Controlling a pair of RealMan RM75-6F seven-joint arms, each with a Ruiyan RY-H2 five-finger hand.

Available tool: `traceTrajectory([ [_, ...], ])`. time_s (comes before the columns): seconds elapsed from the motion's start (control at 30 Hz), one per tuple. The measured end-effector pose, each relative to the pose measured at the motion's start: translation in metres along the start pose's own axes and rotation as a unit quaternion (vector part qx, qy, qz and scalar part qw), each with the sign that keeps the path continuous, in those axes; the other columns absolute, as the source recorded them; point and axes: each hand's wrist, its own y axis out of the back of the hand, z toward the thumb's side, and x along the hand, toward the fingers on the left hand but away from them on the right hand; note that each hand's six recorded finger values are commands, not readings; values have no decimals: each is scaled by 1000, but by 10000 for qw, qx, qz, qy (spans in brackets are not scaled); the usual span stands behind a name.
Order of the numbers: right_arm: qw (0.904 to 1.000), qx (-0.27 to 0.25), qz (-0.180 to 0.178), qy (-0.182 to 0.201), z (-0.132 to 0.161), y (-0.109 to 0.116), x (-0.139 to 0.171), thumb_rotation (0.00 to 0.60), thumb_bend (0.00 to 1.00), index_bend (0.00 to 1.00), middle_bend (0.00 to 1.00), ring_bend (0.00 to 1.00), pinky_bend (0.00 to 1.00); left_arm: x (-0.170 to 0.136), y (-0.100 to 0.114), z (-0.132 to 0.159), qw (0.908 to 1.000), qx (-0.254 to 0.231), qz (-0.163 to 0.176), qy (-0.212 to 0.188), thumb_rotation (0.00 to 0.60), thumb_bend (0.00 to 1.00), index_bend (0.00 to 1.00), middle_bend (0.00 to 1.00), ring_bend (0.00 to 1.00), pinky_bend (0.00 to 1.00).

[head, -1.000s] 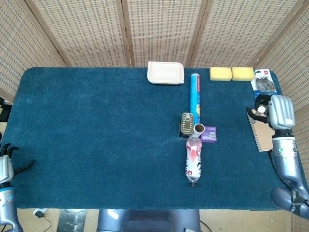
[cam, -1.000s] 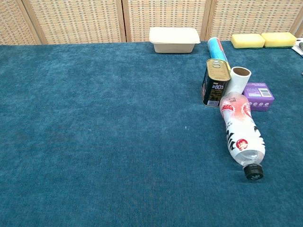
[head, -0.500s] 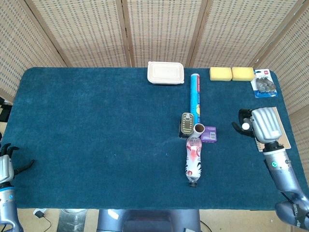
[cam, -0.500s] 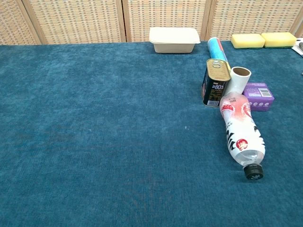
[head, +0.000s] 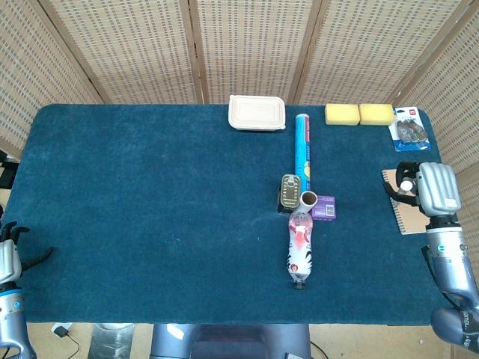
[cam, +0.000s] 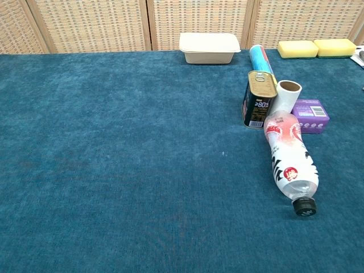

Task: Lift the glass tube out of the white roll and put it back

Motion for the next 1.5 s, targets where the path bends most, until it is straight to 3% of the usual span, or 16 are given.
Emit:
traceTrajectory([
  [0.2, 9974, 169, -7, 695, 28, -4, -5, 600, 332, 811, 1000, 1000, 965, -1, 0, 0, 10000, -40, -10, -15, 382, 29, 317, 176, 79, 204],
  [0.5, 9939, 204, 166, 1073, 45, -18, 2, 600, 333, 811, 1000, 1000, 965, -2, 0, 0, 10000, -65, 14, -11, 385, 28, 317, 176, 79, 204],
  [0.83, 9958, -729, 148, 533, 53, -19, -21, 600, 332, 811, 1000, 1000, 965, 0, 0, 0, 10000, -13, -14, -10, 384, 29, 316, 176, 79, 204],
  [1.2, 9870, -1366, 430, 730, 89, -25, -15, 600, 332, 811, 1000, 1000, 968, 0, 0, 0, 10000, -13, -17, -12, 385, 29, 317, 176, 79, 203],
  [1.5, 9844, -1542, 489, 695, 107, -30, -21, 600, 332, 811, 1000, 1000, 974, 0, 0, 0, 10000, -17, -21, -17, 384, 30, 316, 176, 79, 204],
])
